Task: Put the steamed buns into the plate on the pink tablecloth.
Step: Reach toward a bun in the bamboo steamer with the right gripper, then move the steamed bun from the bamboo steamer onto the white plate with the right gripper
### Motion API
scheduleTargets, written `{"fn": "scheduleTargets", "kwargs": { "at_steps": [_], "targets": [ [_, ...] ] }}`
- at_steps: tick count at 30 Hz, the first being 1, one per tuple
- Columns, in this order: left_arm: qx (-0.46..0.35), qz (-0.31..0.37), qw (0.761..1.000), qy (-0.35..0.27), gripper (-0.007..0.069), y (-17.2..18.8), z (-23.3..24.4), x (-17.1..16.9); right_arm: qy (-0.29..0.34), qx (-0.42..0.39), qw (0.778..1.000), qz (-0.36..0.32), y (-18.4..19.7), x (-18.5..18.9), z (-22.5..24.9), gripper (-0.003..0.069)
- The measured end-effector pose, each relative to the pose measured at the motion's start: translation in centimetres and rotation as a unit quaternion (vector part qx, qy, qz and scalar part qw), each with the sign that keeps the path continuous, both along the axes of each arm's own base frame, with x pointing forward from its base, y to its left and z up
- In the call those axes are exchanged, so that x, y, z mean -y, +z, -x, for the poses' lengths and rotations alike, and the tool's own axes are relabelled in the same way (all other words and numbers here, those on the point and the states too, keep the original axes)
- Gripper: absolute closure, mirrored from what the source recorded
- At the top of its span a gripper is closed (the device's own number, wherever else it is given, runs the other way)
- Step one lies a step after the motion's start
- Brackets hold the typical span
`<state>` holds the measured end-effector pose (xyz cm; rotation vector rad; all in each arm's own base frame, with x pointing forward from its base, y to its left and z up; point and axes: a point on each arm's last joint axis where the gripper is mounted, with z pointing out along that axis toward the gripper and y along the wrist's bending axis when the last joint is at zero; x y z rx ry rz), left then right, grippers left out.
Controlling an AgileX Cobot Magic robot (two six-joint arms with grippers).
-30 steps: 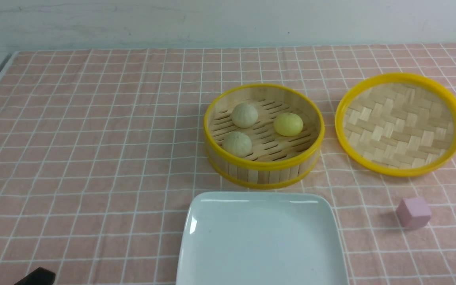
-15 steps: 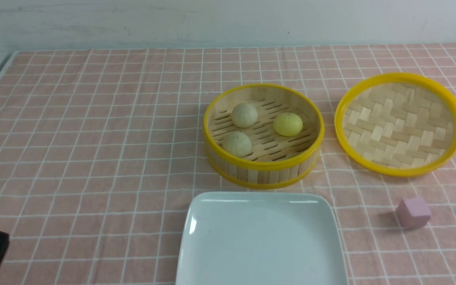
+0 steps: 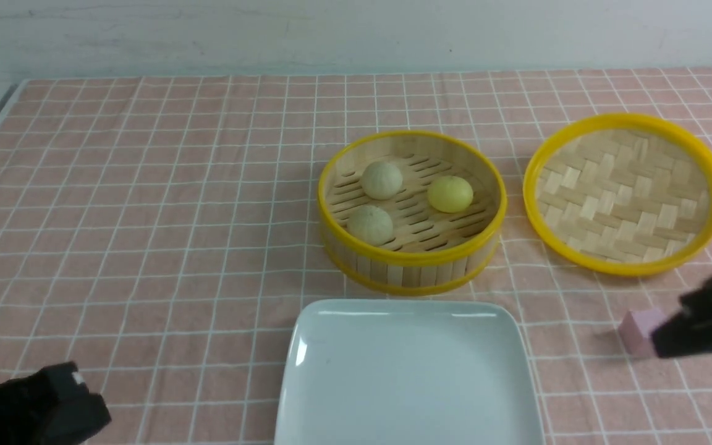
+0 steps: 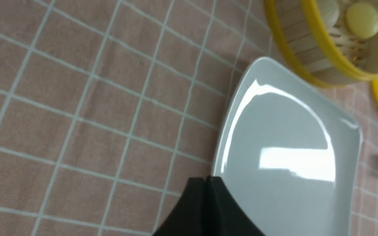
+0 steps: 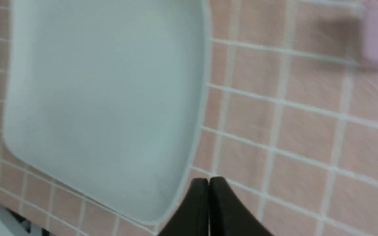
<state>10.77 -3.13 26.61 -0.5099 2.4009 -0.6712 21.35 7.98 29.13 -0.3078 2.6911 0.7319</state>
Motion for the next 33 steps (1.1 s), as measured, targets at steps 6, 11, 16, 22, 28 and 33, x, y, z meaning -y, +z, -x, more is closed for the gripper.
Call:
{"fn": "scheduleTargets", "kwargs": {
  "at_steps": [6, 11, 16, 22, 28, 33],
  "targets": [
    [-0.053, -0.011, 0.998, -0.016, 0.0615, -1.2, -1.5, 0.0, 0.078, 0.051, 0.995, 0.022, -0.4, -5.6, -8.0, 0.0450],
    [-0.057, -0.012, 0.998, -0.017, 0.0609, -1.4, -1.7, 0.0, 0.068, 0.089, 0.991, 0.069, -1.3, -7.8, -14.6, 0.0326],
    [-0.048, -0.013, 0.999, -0.012, 0.0601, -1.3, -1.9, 0.0, 0.056, 0.101, 0.988, 0.100, -4.8, -9.7, -21.6, 0.0276],
    [-0.047, -0.014, 0.999, -0.011, 0.0589, -1.3, -1.9, -0.1, 0.074, 0.085, 0.985, 0.128, -9.4, -11.1, -26.4, 0.0451],
    [-0.047, -0.014, 0.999, -0.011, 0.0581, -1.3, -1.9, -0.1, 0.115, 0.061, 0.979, 0.154, -5.3, -10.8, -25.4, 0.0648],
    [-0.036, -0.017, 0.999, -0.007, 0.0573, -1.2, -2.1, -0.1, 0.101, 0.079, 0.980, 0.152, 1.5, -10.2, -20.9, 0.0648]
  ]
}}
